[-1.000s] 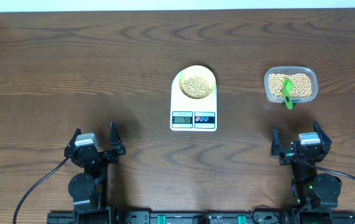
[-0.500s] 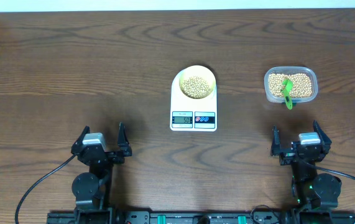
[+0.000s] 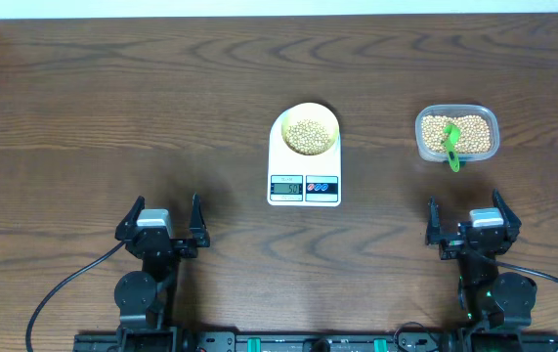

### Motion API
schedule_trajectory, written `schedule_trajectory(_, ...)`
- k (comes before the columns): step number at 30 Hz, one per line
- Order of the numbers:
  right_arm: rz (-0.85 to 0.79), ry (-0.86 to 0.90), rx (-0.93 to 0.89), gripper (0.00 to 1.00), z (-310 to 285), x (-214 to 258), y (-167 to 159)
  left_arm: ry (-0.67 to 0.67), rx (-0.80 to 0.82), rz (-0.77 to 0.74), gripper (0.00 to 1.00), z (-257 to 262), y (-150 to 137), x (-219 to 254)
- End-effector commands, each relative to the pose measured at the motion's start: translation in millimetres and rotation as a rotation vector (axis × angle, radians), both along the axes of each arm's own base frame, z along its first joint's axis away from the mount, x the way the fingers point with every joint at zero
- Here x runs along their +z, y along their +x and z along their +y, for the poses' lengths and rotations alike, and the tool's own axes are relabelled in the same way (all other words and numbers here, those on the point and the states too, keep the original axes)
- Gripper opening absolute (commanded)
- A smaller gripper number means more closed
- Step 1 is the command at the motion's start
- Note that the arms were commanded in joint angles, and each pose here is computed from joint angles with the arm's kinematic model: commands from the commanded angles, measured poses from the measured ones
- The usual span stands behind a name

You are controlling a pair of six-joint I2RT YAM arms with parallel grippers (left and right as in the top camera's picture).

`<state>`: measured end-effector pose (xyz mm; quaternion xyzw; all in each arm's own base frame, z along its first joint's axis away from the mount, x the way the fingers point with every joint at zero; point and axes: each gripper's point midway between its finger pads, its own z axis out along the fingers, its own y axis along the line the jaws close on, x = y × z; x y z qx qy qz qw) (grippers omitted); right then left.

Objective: Scoop item into bowl and weigh 50g on scale

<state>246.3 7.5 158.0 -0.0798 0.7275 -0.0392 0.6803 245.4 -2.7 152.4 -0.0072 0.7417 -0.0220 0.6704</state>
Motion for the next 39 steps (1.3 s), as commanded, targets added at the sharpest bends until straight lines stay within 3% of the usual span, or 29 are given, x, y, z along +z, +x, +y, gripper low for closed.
schedule_trajectory(1, 0.001, 0.013, -0.019, 0.99, -3.6, -0.6, -0.1, 0.019, -0.035, 0.046, 0.98, -5.8, -1.6, -13.8)
schedule_trajectory(39, 0.001, 0.013, -0.019, 0.99, -3.7, -0.6, -0.1, 0.024, -0.023, 0.05, 0.98, -5.6, -1.5, -14.9)
